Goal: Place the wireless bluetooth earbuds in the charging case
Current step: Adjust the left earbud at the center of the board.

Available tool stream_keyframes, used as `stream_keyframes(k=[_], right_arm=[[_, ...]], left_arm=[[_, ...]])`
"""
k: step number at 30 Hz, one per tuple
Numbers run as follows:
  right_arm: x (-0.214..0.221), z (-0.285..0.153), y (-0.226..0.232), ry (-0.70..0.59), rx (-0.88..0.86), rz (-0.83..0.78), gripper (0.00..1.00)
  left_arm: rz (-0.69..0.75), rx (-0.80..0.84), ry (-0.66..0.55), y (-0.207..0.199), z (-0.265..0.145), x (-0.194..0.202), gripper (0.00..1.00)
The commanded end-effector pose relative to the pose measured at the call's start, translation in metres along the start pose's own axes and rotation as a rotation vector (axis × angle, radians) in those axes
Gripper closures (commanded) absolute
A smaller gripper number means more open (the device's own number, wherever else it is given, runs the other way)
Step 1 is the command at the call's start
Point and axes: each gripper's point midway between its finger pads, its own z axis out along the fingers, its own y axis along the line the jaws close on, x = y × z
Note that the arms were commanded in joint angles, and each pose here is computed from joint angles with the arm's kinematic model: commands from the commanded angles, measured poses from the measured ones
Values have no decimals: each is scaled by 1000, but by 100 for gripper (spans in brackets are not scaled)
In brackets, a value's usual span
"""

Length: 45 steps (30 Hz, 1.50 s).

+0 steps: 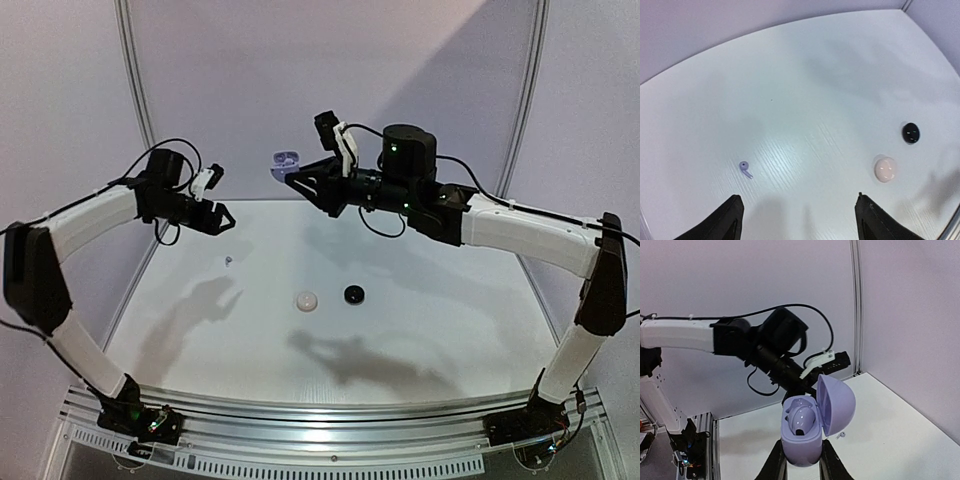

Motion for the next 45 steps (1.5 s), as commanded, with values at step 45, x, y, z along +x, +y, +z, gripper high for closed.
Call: stream_keyframes(k=[45], right_arm=[[30,10,-38,96,98,99,100]], left_arm=[[-47,-160,534,94,162,124,59]])
